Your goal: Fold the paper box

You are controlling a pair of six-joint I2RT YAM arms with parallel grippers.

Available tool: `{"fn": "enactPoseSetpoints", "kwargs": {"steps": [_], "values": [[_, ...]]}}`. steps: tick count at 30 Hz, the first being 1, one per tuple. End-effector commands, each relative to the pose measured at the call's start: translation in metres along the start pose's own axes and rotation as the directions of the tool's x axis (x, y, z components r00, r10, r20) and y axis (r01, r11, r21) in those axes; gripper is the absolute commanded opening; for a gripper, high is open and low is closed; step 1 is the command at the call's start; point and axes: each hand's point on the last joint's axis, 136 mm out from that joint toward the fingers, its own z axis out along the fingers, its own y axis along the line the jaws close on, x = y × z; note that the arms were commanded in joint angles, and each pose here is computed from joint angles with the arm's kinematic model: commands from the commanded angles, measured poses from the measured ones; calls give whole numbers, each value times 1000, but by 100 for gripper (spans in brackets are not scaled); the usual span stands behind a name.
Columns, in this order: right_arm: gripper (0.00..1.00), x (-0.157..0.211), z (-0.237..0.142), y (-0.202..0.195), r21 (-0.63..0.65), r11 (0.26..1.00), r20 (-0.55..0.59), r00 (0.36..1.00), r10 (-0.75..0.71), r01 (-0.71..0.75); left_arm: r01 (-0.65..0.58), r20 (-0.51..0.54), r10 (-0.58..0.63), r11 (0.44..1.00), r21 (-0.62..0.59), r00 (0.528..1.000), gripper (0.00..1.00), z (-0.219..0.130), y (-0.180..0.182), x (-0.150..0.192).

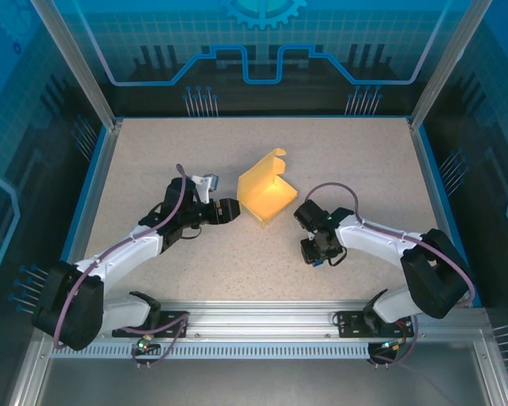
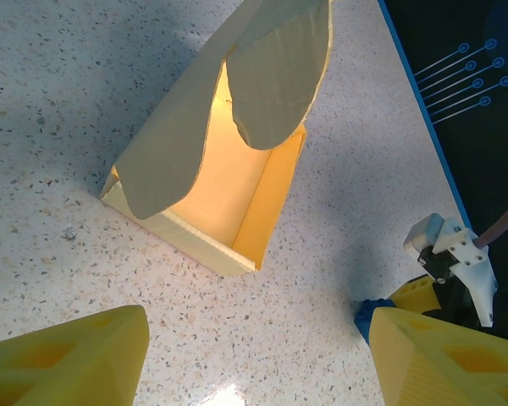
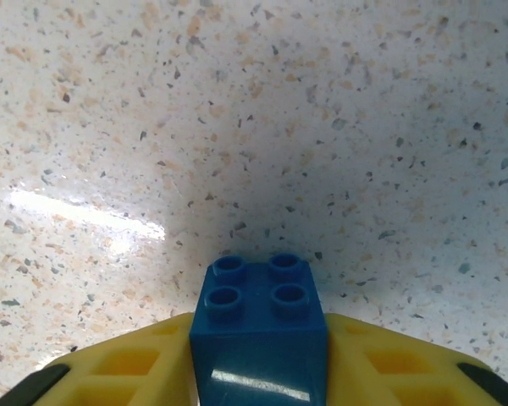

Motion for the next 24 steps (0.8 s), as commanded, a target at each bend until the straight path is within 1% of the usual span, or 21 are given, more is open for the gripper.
{"fn": "enactPoseSetpoints", "kwargs": {"steps": [1,5,7,9,11,13,18,22,24], "values": [[37,-15,-10,8,-11,1000,42,999,9,-8,-23,10,23,1000,-17,1000,71,-2,3,2],[36,-39,-30,25,-104,994,132,990,54,-41,-34,43,37,997,-74,998,71,-8,13,0],[36,-61,-48,37,-165,985,201,976,88,-55,-40,60,46,994,-102,997,73,-12,18,-2],[36,-80,-61,48,-217,974,251,961,116,-61,-45,66,54,991,-124,996,74,-16,22,-3],[35,-101,-73,57,-258,964,304,941,149,-69,-41,67,52,988,-146,996,78,-19,29,-3],[35,-119,-79,65,-293,953,338,923,182,-80,-38,72,50,986,-165,996,80,-23,35,-4],[35,-159,-86,84,-369,922,382,885,265,-117,-26,90,45,979,-200,995,84,-31,45,-5],[35,-186,-84,95,-422,894,401,852,336,-154,-27,122,54,977,-211,991,91,-38,48,-5],[35,-197,-79,97,-422,889,400,843,360,-179,-24,141,55,977,-211,989,93,-41,48,-6]]}}
